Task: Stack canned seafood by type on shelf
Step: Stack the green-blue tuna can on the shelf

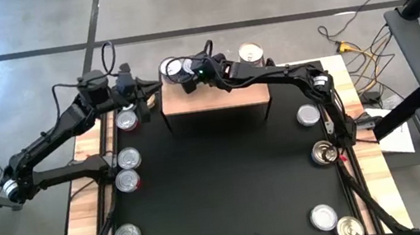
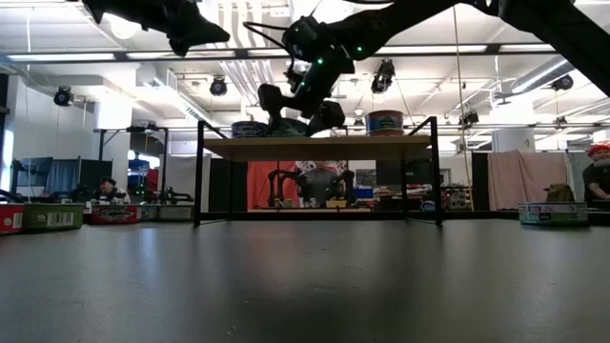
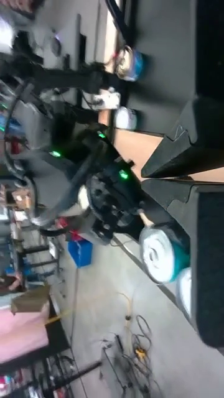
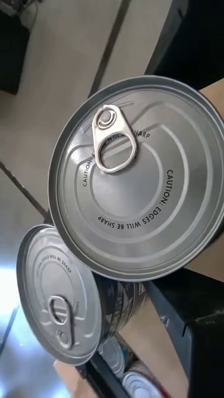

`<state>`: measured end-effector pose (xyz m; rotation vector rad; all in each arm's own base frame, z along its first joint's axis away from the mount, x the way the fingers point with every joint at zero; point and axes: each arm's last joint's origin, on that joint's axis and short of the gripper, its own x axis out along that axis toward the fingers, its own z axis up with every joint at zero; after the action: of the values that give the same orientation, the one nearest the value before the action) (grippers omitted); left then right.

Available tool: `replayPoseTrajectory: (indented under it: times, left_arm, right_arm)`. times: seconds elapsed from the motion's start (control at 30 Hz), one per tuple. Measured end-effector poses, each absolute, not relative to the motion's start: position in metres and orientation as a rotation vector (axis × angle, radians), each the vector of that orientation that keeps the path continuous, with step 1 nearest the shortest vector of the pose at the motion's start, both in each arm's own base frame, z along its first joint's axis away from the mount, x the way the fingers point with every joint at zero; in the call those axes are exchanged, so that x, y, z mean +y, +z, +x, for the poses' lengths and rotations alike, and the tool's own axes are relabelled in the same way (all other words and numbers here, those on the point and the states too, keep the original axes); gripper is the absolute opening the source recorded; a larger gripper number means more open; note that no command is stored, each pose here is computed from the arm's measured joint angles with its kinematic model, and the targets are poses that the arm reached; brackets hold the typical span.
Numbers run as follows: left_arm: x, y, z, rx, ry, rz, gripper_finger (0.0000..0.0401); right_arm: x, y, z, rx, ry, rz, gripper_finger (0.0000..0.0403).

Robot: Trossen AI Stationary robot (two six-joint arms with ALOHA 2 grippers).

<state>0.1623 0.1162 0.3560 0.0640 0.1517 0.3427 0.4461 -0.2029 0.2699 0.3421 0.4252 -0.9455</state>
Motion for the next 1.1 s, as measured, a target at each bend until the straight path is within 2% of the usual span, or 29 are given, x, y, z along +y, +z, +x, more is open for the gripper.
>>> replayPoseTrajectory:
  times: [0.17, 0.37, 0.53, 0.73, 0.9, 1.1]
  left_arm:
    - [0.116, 0.367, 0.166, 0.011, 0.178, 0.003, 0.0001]
    - [0.144, 0.358, 0.179, -0.003, 0.154, -0.024, 0.0001]
    - [0.191, 0.342, 0.186, 0.080, 0.153, -0.078, 0.0001]
    - [0.245, 0.350, 0.207, 0.215, 0.121, -0.078, 0.0001]
    - [0.266, 0.350, 0.229, 0.388, 0.041, -0.041, 0.0001]
    - [0.286, 0.354, 0.244, 0.429, 0.043, 0.029, 0.0000]
  right_arm:
    - [-0.202, 0.272, 0.446, 0.439, -0.939, 0.344, 0.0397]
    - [-0.202, 0.271, 0.445, 0.462, -0.924, 0.351, 0.0399]
    - [-0.202, 0.270, 0.443, 0.485, -0.929, 0.345, 0.0400]
    - [-0.202, 0.270, 0.443, 0.483, -0.935, 0.341, 0.0400]
    - [-0.202, 0.270, 0.443, 0.486, -0.943, 0.338, 0.0400]
    - [-0.202, 0.270, 0.442, 0.485, -0.961, 0.332, 0.0400]
